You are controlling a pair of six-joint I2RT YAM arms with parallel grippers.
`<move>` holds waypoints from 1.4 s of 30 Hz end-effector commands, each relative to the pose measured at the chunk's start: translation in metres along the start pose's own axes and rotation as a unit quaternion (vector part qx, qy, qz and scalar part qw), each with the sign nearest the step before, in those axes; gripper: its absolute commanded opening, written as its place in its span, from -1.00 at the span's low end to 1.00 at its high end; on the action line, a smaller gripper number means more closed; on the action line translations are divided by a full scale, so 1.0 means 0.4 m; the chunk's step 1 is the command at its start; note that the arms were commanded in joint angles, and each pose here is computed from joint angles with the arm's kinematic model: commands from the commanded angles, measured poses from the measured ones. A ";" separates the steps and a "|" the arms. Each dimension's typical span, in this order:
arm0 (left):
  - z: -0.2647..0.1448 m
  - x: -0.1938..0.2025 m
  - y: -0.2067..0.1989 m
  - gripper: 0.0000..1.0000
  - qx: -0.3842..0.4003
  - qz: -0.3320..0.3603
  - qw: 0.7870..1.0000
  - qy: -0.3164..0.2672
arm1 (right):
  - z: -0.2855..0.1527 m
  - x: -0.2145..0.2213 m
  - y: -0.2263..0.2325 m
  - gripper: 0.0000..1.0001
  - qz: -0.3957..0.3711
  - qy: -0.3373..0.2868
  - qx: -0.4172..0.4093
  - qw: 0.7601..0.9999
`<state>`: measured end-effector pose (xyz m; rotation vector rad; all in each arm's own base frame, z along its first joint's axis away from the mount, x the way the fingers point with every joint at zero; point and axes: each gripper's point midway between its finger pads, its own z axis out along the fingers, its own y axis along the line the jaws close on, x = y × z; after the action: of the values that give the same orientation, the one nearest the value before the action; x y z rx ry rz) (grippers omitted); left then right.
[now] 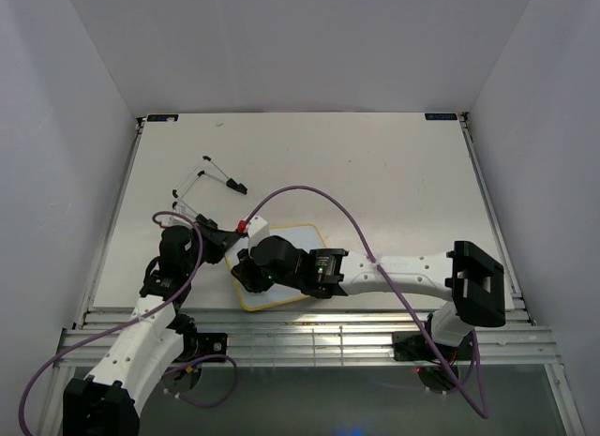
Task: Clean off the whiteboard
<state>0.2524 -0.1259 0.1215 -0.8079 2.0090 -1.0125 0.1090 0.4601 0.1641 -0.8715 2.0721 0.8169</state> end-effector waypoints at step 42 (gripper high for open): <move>-0.185 -0.095 -0.473 -1.00 0.303 0.283 0.907 -0.069 | -0.277 0.365 -0.833 0.06 0.168 0.129 0.323 0.922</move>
<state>0.2582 -0.1590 0.2519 -0.1139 1.7503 -1.0998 0.2582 0.1535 0.0307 -0.2672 2.4733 0.2121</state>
